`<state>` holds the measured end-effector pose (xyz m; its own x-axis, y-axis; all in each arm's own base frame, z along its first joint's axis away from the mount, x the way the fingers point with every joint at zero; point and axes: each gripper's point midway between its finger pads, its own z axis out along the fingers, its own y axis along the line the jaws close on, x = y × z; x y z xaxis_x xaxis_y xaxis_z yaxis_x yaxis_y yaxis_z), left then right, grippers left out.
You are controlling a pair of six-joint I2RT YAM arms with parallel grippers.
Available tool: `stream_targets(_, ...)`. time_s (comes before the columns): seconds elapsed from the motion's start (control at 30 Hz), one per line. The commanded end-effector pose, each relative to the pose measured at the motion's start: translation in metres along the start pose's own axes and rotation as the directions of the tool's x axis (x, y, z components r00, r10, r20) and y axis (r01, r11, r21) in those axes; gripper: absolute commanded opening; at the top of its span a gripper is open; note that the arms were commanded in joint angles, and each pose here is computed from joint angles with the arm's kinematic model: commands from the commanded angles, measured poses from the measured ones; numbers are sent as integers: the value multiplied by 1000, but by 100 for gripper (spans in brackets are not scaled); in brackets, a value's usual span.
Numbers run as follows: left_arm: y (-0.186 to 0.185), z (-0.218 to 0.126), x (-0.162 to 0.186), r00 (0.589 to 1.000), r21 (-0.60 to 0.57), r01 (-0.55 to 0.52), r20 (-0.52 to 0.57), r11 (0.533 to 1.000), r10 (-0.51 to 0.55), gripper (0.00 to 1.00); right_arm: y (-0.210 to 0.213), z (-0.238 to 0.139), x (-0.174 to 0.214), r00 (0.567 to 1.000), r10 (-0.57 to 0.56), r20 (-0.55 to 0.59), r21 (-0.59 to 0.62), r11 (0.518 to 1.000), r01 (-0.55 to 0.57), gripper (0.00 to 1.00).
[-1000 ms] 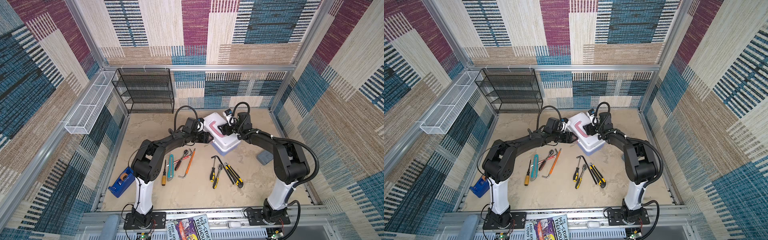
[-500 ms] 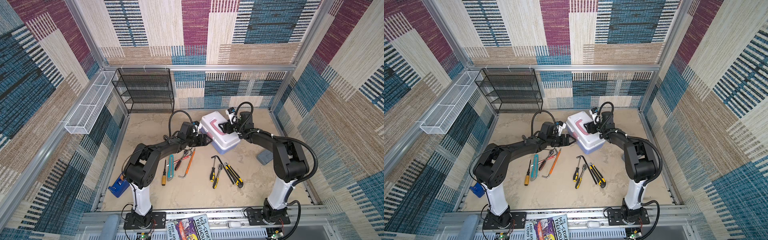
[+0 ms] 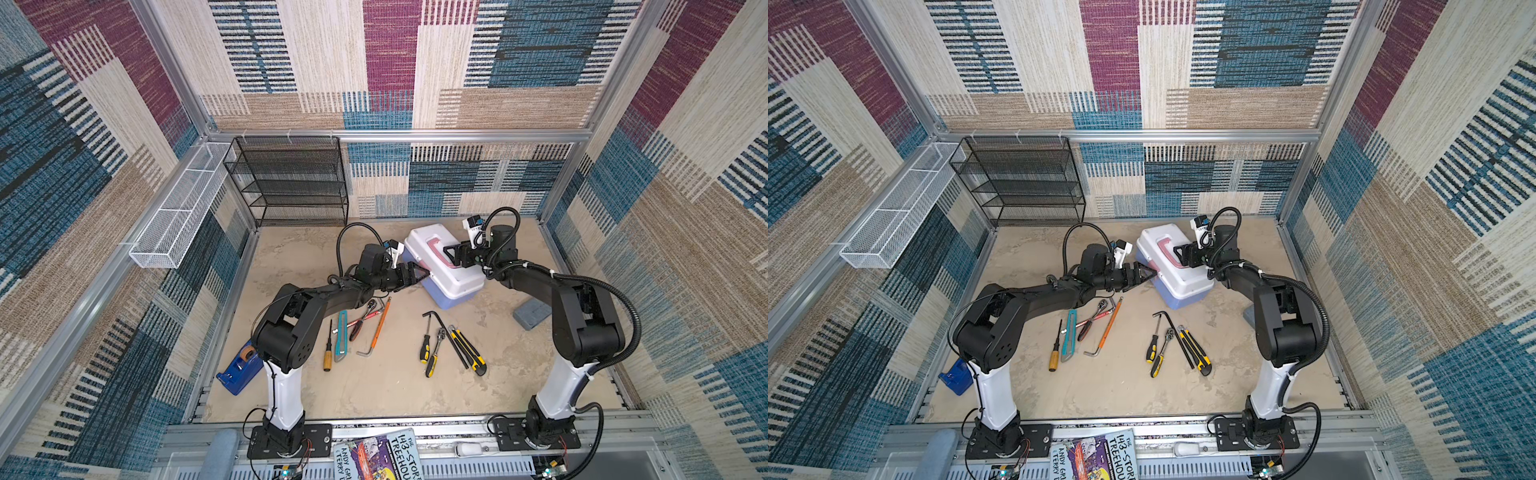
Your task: Pack the tool kit
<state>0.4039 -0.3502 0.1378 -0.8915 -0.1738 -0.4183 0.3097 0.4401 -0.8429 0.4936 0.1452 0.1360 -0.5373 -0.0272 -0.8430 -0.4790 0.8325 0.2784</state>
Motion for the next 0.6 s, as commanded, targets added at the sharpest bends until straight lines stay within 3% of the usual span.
stream_targets(0.0, -15, -1, -7, 999, 76, 32, 37, 997, -34, 83, 6, -2, 70, 947, 216, -237, -1, 975, -223, 74)
stream_targets(0.57, -18, 7, -20, 989, 175, 100, 90, 979, -117, 86, 7, -1, 68, 935, 280, -216, -49, 954, -297, 73)
